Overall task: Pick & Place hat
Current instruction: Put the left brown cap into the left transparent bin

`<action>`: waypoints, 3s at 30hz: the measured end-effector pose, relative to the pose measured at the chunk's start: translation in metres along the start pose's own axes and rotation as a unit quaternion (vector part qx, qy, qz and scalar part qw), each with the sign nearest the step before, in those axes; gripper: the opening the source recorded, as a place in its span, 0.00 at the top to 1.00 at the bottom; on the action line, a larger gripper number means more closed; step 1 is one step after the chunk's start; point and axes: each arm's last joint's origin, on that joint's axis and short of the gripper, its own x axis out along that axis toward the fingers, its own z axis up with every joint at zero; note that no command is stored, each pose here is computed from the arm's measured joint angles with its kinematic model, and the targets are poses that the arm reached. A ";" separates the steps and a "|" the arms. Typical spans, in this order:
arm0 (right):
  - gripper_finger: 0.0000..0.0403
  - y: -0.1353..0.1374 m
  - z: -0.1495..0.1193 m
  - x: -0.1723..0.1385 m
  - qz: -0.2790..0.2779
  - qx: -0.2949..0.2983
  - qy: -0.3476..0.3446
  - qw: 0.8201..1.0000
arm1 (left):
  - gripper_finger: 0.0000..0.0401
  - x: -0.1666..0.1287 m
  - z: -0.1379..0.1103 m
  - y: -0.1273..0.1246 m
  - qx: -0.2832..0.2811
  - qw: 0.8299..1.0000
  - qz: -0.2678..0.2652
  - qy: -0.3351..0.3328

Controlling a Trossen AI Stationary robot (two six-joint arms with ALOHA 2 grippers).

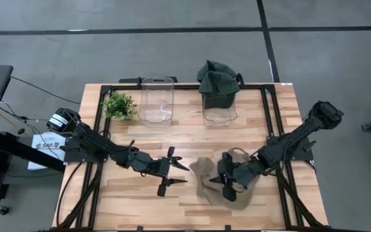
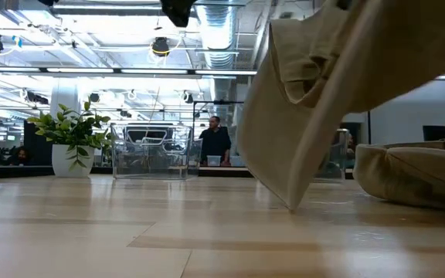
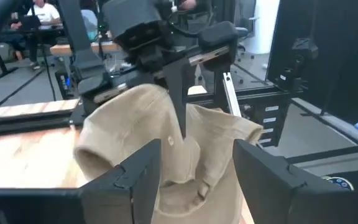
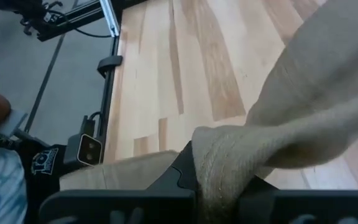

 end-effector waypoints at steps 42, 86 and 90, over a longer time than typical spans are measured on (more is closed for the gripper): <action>1.00 0.003 0.019 -0.004 0.025 -0.049 0.003 0.998 | 0.51 0.051 0.005 0.059 -0.096 0.994 -0.039 0.045; 0.31 -0.021 0.031 -0.054 -0.088 -0.007 -0.039 0.995 | 0.99 0.024 0.021 0.068 -0.104 0.986 0.066 0.114; 0.31 -0.023 0.031 -0.071 -0.126 -0.001 -0.072 0.989 | 0.99 0.002 0.045 0.073 -0.097 0.985 0.105 0.100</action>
